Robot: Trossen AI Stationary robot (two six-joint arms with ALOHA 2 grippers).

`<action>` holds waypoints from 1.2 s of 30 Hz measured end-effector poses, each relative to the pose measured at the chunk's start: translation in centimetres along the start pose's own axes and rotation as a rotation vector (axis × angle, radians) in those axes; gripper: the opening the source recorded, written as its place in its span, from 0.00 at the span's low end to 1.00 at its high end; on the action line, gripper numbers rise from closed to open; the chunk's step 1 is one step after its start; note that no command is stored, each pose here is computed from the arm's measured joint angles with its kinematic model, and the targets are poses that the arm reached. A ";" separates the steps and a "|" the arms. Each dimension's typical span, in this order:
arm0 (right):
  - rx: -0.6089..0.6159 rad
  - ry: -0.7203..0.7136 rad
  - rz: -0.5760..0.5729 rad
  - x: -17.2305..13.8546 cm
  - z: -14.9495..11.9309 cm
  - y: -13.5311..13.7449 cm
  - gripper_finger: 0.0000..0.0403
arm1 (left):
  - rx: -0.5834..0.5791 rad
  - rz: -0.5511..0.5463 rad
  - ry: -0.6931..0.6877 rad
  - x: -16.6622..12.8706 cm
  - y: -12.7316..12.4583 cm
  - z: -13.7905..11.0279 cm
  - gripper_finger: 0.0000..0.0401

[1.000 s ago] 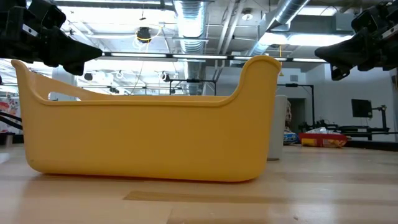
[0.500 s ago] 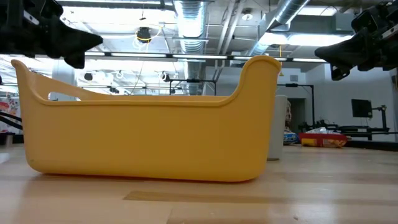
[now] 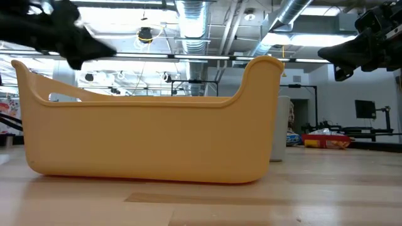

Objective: Sort Maruchan noodles
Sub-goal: Put the top left red noodle pack into the blue bin

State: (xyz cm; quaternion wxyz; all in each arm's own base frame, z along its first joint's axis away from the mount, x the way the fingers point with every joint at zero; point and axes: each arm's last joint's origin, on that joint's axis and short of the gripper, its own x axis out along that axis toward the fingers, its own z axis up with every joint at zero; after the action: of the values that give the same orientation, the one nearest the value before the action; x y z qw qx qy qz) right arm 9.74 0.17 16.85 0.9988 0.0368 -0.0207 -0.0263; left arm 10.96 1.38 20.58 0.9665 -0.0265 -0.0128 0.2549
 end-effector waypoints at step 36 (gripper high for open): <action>0.000 0.000 0.000 0.0 0.0 0.0 0.11 | 0.047 0.648 0.988 9.6 5.6 -7.5 0.50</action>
State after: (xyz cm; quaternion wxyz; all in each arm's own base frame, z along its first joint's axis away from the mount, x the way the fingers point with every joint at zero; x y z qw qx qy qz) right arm 9.74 0.17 16.85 0.9988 0.0368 -0.0207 -0.0265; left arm 16.83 10.66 12.85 0.7312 -0.1230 0.4532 0.4949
